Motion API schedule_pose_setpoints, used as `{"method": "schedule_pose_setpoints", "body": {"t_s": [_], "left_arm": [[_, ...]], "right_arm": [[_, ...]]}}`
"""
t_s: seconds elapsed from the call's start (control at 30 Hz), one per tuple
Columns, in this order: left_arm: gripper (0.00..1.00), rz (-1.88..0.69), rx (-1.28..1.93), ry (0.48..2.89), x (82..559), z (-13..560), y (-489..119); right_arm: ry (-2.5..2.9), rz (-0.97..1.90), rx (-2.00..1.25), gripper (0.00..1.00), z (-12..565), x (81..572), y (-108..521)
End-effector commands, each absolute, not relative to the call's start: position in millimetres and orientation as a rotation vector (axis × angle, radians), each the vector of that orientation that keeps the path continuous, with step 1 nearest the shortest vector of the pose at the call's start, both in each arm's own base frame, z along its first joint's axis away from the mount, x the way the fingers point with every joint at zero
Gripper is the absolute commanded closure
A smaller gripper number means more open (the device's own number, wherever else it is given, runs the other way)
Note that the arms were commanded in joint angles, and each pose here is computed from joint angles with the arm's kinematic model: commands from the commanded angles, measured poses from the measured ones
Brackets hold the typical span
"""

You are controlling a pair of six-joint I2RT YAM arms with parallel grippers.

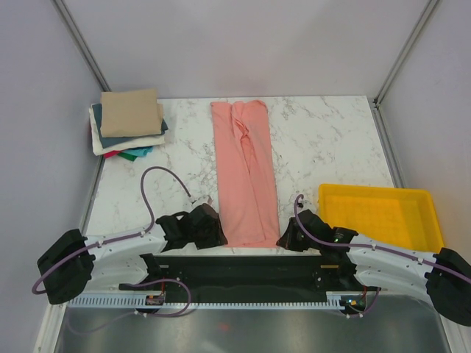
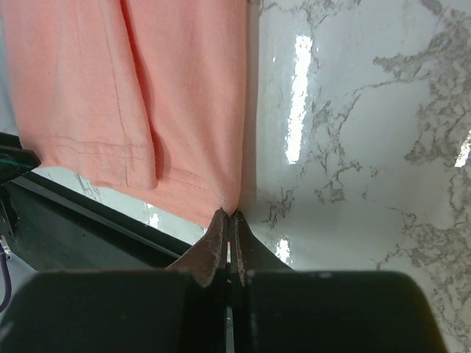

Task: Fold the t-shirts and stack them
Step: Fold the tshirt

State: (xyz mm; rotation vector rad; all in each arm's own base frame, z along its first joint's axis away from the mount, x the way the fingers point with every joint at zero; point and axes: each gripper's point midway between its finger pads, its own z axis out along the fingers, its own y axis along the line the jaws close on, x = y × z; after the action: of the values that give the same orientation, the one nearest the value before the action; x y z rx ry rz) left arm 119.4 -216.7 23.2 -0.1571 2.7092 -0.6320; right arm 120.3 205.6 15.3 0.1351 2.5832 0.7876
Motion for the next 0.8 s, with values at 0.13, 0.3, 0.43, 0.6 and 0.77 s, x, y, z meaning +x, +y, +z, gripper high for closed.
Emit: {"method": "schedule_pose_setpoints", "body": {"t_s": [0.13, 0.3, 0.43, 0.6, 0.77], "left_arm": [[0.86, -0.714, -0.144, 2.704, 125.5, 21.1, -246.7], [0.98, -0.685, -0.065, 2.711, 107.4, 37.1, -256.7], [0.98, -0.675, -0.059, 2.705, 96.9, 61.8, -261.6], [0.98, -0.702, -0.102, 2.648, 99.9, 98.6, -255.1], [0.98, -0.625, -0.093, 2.552, 128.3, 141.7, -243.6]], "right_arm": [[2.609, 0.726, 0.132, 1.00, 4.0, 114.6, 193.0], [2.567, 0.730, 0.142, 1.00, 21.1, 115.9, 186.6], [2.571, 0.735, 0.148, 1.00, 40.3, 111.9, 183.0], [2.485, 0.728, 0.151, 1.00, 88.3, 127.5, 184.7], [2.376, 0.672, 0.092, 1.00, 141.8, 158.7, 196.7]]}}
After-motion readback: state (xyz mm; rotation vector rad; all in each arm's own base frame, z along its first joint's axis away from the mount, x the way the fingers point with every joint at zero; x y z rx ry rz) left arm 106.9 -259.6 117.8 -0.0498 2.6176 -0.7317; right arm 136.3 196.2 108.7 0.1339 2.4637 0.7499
